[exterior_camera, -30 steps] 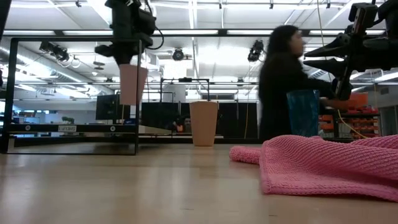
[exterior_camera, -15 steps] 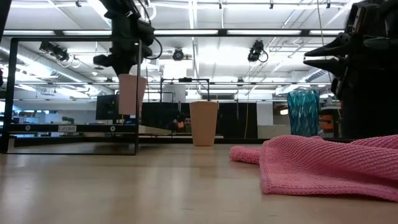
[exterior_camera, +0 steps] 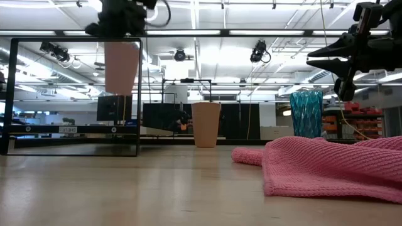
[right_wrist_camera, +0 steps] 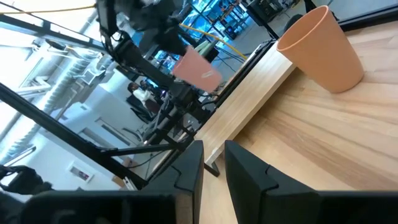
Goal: Stack small to large cups/mugs on shelf
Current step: Put the pink cup on the shelf
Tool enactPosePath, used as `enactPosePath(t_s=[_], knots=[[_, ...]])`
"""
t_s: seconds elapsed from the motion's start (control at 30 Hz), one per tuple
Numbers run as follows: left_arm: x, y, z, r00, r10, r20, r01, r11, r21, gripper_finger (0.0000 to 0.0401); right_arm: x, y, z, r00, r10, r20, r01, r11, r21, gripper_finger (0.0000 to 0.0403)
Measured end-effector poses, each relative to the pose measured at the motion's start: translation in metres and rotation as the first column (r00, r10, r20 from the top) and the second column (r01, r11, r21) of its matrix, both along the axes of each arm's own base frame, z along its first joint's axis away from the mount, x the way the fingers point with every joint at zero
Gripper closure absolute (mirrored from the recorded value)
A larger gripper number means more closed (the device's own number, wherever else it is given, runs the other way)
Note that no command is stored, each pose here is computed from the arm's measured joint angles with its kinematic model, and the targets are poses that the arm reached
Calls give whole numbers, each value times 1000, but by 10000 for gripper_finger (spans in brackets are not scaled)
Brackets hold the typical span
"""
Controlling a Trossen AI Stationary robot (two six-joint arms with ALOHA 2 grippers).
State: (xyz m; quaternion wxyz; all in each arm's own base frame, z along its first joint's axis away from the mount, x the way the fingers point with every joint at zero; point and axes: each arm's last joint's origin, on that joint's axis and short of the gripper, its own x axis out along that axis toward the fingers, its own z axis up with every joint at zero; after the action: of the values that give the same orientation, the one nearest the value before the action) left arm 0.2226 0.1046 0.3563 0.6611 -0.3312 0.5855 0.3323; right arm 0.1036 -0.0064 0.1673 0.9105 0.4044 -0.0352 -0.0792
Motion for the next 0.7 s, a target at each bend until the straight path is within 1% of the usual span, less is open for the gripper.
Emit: enactPosePath(t_s=[0.17,0.3,0.43,0.53,0.63,0.7], knots=[[5,-33,6,1000,-3,16,2,999,43,392,0,0,0,1000,0,-1,0,1000,-4,330],[13,-49,4,1000,-23,14,22,999,44,392,0,0,0,1000,2,0,-2,1000,-1,330],[21,-60,0,1000,-18,21,17,999,44,392,0,1,0,999,39,0,-39,999,2,330],[24,-68,-11,1000,-1,13,0,999,40,392,0,2,0,998,68,1,-68,998,8,330],[22,-74,-30,998,-6,-62,7,1000,27,392,0,2,0,997,81,2,-81,997,10,330],[20,-75,-39,997,12,-74,-10,1000,23,392,0,2,0,997,83,2,-83,996,10,330]])
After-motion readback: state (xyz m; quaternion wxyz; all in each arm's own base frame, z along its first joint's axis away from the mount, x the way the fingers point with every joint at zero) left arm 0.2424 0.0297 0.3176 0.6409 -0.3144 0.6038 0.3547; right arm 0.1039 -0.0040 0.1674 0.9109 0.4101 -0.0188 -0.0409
